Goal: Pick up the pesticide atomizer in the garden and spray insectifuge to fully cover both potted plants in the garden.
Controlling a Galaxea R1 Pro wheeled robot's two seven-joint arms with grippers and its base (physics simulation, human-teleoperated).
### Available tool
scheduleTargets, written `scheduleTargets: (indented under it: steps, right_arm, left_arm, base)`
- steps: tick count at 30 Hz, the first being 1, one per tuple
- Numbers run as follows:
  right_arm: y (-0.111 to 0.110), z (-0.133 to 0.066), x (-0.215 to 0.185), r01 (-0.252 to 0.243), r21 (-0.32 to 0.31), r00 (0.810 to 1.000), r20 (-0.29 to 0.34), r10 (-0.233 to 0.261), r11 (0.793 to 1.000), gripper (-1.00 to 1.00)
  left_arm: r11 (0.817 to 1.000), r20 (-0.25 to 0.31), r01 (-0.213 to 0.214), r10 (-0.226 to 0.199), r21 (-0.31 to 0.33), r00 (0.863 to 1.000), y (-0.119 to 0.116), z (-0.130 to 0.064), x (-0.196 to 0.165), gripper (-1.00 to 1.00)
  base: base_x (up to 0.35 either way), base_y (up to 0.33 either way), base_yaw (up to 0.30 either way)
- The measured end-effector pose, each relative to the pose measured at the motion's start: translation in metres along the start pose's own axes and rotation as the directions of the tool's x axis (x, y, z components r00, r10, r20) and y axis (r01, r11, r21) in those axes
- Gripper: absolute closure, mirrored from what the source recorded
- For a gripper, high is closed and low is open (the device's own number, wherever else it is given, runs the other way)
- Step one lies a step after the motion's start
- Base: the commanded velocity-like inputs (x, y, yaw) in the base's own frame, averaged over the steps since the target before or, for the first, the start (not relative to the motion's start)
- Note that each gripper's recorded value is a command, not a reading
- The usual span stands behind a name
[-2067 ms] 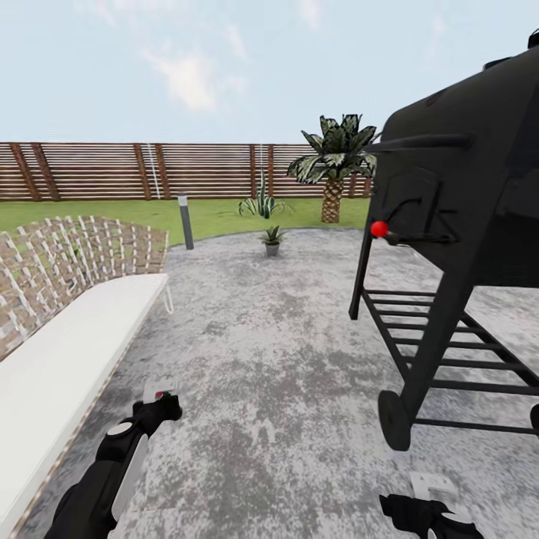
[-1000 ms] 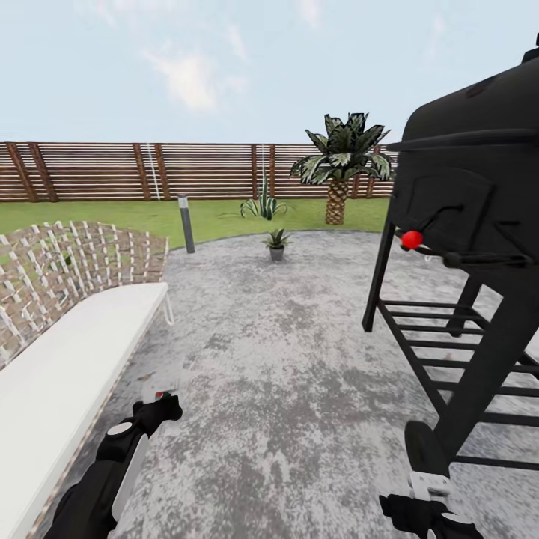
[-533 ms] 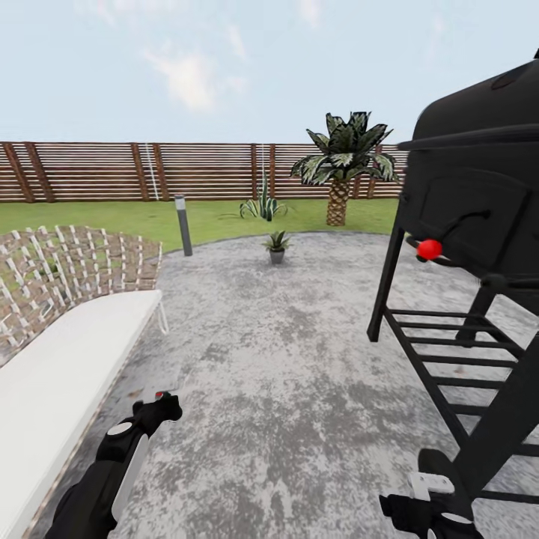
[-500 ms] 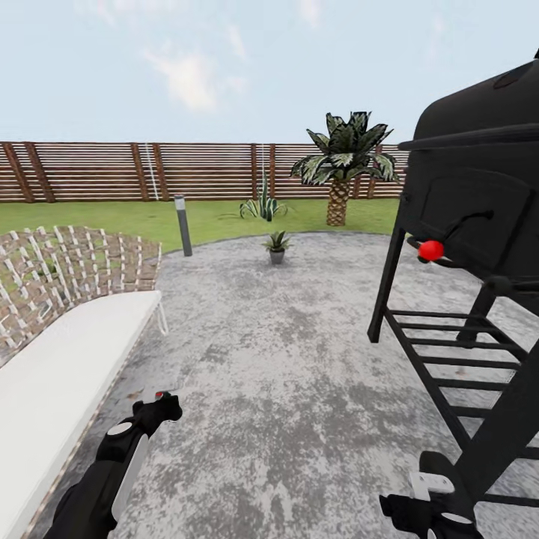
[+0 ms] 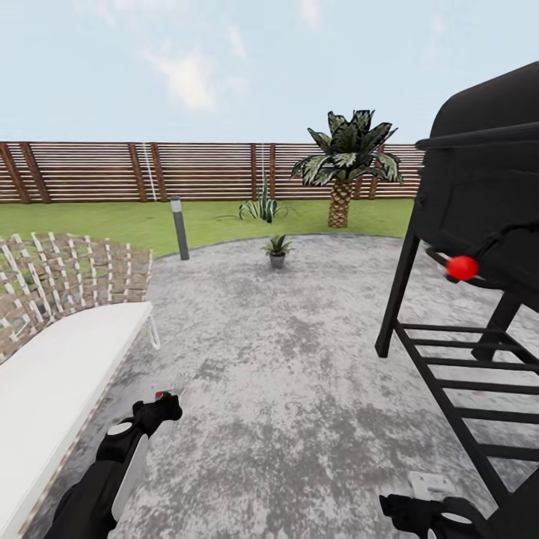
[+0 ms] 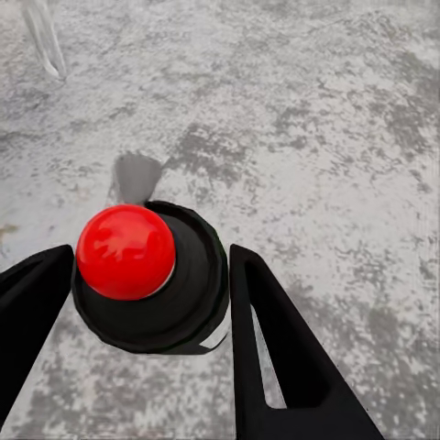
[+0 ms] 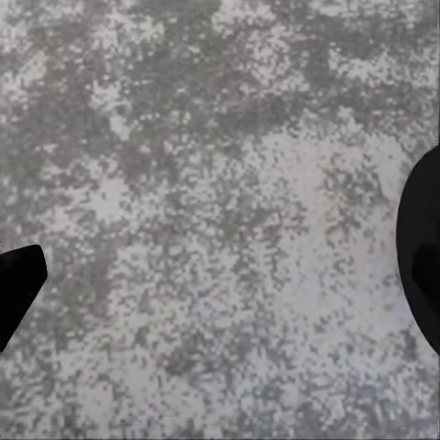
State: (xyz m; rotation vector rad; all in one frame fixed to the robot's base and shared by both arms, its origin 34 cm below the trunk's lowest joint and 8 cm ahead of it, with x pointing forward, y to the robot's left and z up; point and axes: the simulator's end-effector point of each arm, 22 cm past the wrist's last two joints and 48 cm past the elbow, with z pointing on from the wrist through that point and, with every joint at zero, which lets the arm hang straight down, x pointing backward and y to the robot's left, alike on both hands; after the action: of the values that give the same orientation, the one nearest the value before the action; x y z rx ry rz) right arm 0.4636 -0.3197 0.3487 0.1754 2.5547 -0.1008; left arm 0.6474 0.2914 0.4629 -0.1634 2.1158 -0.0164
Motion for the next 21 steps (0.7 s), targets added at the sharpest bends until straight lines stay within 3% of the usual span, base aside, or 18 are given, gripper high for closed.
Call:
scheduleTargets:
  steps: [21]
  right_arm:
    - [0.0003,0.0002,0.0005,0.001,0.0,1.0,-0.001,-0.001,1.0,-1.0]
  left_arm:
    - [1.0,0.0,0.0,0.0,0.0,1.0,0.0,0.0,0.0,1.0]
  base:
    - [0.334,0.0,0.0]
